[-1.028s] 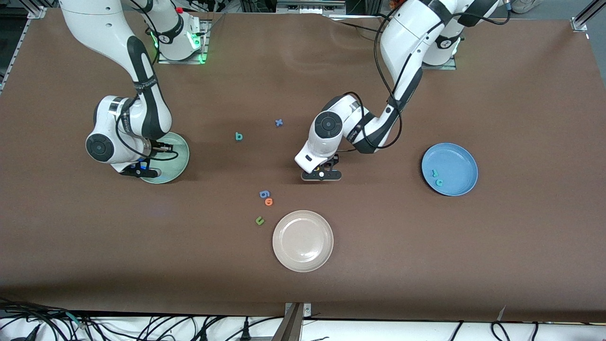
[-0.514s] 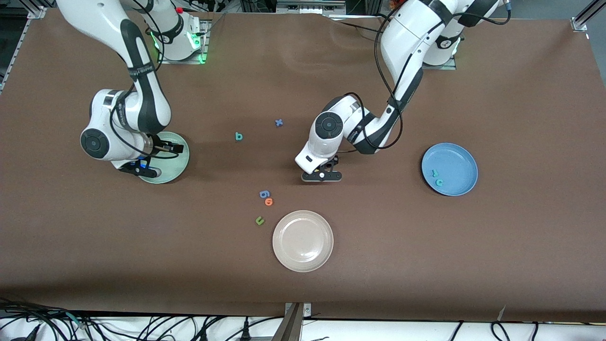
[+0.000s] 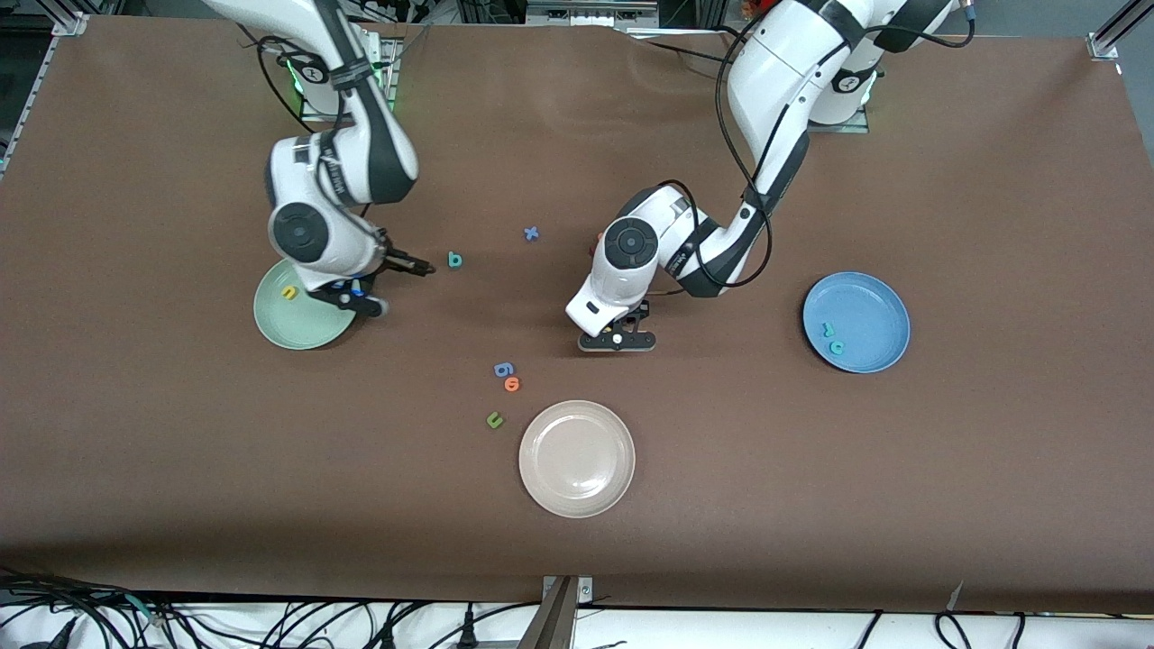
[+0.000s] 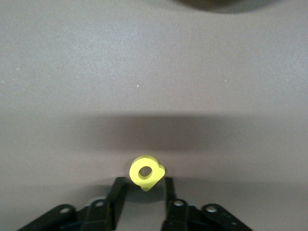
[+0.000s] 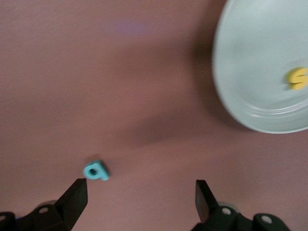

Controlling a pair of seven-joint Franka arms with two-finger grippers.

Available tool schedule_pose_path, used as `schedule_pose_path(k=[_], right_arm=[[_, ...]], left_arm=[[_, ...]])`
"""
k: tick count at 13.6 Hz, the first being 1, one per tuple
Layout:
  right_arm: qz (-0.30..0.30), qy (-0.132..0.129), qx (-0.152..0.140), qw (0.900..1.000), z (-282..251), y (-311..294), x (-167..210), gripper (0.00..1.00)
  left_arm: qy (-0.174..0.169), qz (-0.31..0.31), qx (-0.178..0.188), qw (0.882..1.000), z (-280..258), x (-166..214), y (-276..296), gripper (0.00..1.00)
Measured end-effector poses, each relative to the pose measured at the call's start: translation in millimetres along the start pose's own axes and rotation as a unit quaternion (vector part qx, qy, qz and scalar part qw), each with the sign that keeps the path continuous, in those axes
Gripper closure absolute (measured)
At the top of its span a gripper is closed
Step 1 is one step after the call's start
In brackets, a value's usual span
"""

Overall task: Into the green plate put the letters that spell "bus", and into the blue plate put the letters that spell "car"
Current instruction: 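Move the right gripper to teal q while the left gripper lifts a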

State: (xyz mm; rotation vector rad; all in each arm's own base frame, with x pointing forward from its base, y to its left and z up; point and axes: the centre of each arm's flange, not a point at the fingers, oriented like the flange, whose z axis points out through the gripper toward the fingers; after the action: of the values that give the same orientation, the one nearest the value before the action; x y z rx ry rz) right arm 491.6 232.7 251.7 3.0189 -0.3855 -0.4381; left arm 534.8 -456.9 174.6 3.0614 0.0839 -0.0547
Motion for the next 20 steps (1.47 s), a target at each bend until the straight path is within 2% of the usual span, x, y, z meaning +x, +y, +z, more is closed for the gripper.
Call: schedule_pose_path(k=[2,3,5,8,9,16,18,20], right_arm=[[-0.03,0.017,0.007,0.999,4.4,-25.4,-15.4,0.01],[-0.048,0.025,0.01,0.998,6.0,-32.4,-19.0,0.01],[-0.083,0.039,0.014,0.996,13.0,-32.8,-18.5,0.01],[-0.112,0.063,0.015,0.992,40.0,-24.5,-22.4,0.01],[-0.116,0.071,0.016,0.991,49.4,-25.4,-27.7,0.01],[-0.135,0.101,0.019,0.986,86.4,-28.4,-47.1,0.04],[-0.136,0.104,0.016,0.985,94.4,-29.9,-48.8,0.04],[-0.131,0.104,0.017,0.986,96.6,-31.6,-50.1,0.04]], left_arm=[[0.001,0.0,-0.001,1.0,-0.5,1.2,0.6,0.33],[0.002,-0.001,-0.002,1.0,-1.7,2.2,1.2,0.27],[0.003,-0.001,-0.003,1.0,-2.3,2.9,1.5,0.27],[0.003,-0.001,-0.002,1.0,-1.4,2.9,1.2,0.31],[0.003,-0.001,-0.002,1.0,-1.2,2.9,1.2,0.35],[0.001,-0.002,-0.001,1.0,2.6,3.9,0.2,0.41],[0.002,-0.003,0.0,1.0,1.0,5.7,-0.4,0.54],[0.003,-0.003,0.0,1.0,0.7,6.5,-0.7,0.59]])
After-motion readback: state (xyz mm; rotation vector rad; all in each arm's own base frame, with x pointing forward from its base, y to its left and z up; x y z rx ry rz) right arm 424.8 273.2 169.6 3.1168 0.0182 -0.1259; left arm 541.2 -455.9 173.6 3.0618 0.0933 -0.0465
